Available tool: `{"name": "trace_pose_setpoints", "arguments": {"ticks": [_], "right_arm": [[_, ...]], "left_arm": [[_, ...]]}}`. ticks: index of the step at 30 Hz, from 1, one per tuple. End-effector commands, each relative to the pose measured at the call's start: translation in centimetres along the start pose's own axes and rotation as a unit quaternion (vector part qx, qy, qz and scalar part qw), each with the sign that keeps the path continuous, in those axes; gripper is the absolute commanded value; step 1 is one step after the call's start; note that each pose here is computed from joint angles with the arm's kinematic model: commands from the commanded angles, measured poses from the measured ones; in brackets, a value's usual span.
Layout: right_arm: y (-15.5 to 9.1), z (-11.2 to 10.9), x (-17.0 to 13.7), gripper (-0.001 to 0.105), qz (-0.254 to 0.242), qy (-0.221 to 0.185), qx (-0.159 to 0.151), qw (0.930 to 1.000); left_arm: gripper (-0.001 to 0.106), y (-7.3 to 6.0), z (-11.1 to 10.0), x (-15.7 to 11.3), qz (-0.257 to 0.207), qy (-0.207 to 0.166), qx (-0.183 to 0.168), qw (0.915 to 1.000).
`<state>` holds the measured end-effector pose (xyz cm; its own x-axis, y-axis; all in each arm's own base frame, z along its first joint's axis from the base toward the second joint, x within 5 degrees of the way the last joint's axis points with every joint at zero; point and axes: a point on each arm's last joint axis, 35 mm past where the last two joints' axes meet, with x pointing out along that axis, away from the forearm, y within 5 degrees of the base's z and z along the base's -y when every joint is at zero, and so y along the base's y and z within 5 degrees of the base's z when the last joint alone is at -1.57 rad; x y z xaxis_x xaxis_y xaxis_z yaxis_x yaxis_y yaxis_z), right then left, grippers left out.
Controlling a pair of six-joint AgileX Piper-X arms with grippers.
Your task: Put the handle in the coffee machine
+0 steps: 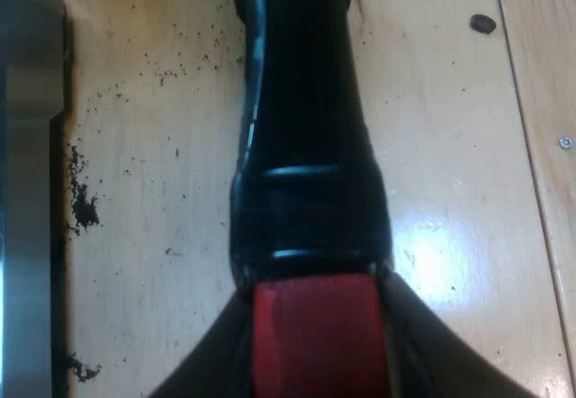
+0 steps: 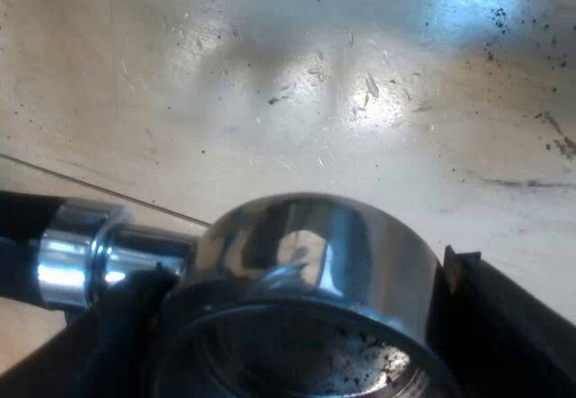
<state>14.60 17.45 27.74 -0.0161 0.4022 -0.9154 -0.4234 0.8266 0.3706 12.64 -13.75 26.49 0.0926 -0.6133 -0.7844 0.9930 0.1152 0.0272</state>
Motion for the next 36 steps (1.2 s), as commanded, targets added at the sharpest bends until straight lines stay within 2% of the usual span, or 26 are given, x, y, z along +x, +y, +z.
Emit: {"name": "trace_pose_setpoints", "arguments": {"ticks": [1, 2, 7, 11, 14, 16, 18, 22, 25, 27, 28, 31, 33, 34, 36], "right_arm": [[0.1, 0.3, -0.5, 0.076, -0.009, -0.017, -0.015, 0.9997], [0.1, 0.3, -0.5, 0.08, -0.008, -0.019, -0.015, 0.9997], [0.4, 0.6, -0.8, 0.081, -0.003, -0.031, -0.022, 0.9993], [1.1, 1.4, -2.3, 0.081, -0.008, -0.064, -0.052, 0.9966], [1.8, 1.8, -3.9, 0.081, -0.005, -0.093, -0.082, 0.9923], [2.1, 2.1, -5.0, 0.081, -0.013, -0.117, -0.086, 0.9893], [2.5, 2.3, -6.5, 0.081, -0.03, -0.151, -0.089, 0.9841], [3.0, 2.1, -7.9, 0.081, -0.049, -0.185, -0.1, 0.9764], [3.9, 1.3, -8.2, 0.081, -0.084, -0.205, -0.123, 0.9672], [5.2, 0.5, -8.0, 0.081, -0.116, -0.221, -0.147, 0.9571], [5.6, 0.2, -7.9, 0.081, -0.12, -0.223, -0.153, 0.9552], [7.4, -1.0, -7.5, 0.081, -0.163, -0.262, -0.173, 0.9355], [8.8, -1.9, -7.0, 0.081, -0.178, -0.293, -0.198, 0.9184], [9.1, -2.1, -6.9, 0.081, -0.179, -0.3, -0.201, 0.915], [10.3, -3.0, -6.2, 0.081, -0.198, -0.341, -0.217, 0.8931]], "left_arm": [[0.0, -0.3, 0.1, -0.1, -0.025, -0.013, 0.013, 0.9995], [0.0, -0.3, 0.1, -0.1, -0.025, -0.013, 0.013, 0.9995], [0.0, -0.3, 0.1, -0.1, -0.024, -0.008, 0.011, 0.9996], [0.0, -0.1, -0.4, -0.3, -0.025, 0.0, -0.006, 0.9997], [0.0, 0.7, -1.2, -0.8, -0.016, 0.002, -0.038, 0.9991], [0.0, 1.1, -1.8, -1.2, -0.024, -0.004, -0.065, 0.9976], [0.0, 1.8, -2.8, -1.8, -0.023, -0.007, -0.106, 0.9941], [0.0, 2.5, -4.1, -2.7, -0.007, 0.0, -0.149, 0.9889], [0.0, 2.8, -5.0, -3.3, -0.001, 0.009, -0.172, 0.9851], [0.0, 3.0, -5.8, -3.8, 0.008, 0.015, -0.187, 0.9822], [0.0, 3.1, -6.0, -4.0, 0.012, 0.015, -0.192, 0.9812], [0.0, 3.7, -7.3, -4.9, 0.038, 0.015, -0.226, 0.9732], [0.0, 4.2, -8.2, -5.7, 0.059, 0.007, -0.245, 0.9676], [0.0, 4.3, -8.3, -5.9, 0.063, 0.002, -0.251, 0.966], [0.0, 4.5, -8.6, -6.9, 0.065, -0.02, -0.265, 0.9619]]}}
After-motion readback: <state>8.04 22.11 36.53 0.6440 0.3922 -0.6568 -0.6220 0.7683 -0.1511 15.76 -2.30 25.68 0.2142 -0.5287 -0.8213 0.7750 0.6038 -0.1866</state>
